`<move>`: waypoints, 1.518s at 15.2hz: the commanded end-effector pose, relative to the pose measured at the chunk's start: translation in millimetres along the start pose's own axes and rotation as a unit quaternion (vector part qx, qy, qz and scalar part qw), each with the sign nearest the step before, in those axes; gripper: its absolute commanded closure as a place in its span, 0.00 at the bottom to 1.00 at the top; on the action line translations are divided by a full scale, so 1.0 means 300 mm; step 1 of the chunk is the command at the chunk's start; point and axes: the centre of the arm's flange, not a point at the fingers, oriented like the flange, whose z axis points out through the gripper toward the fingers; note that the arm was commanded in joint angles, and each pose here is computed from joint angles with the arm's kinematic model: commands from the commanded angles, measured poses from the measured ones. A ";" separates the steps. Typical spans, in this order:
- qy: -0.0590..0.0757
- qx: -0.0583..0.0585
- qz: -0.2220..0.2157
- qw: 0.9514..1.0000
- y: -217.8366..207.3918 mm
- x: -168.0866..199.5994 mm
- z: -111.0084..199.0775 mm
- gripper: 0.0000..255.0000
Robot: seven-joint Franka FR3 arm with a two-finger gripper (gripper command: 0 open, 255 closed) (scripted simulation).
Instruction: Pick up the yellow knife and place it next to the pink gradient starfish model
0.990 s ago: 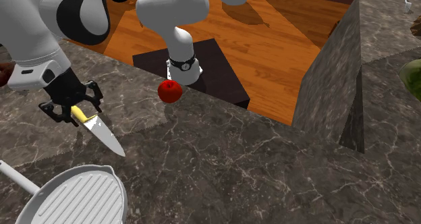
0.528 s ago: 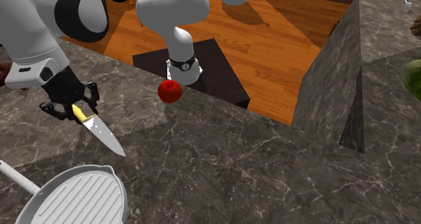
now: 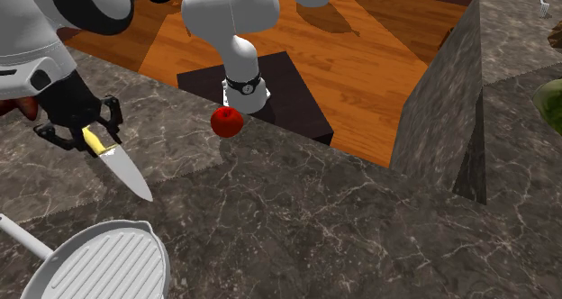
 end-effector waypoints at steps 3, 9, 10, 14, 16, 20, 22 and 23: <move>0.000 0.000 0.000 1.000 0.012 0.016 -0.071 1.00; 0.000 0.000 0.000 1.000 0.030 0.034 -0.173 1.00; 0.000 0.000 0.000 1.000 0.033 0.037 -0.190 1.00; -0.006 -0.004 0.004 1.000 0.014 0.033 -0.148 0.00; -0.019 -0.011 0.012 1.000 -0.028 0.027 -0.069 0.00; -0.031 -0.019 0.020 0.999 -0.069 0.019 0.030 0.00; -0.031 -0.019 0.020 0.999 -0.068 0.017 0.065 0.00; -0.031 -0.019 0.020 0.999 -0.067 0.016 0.082 0.00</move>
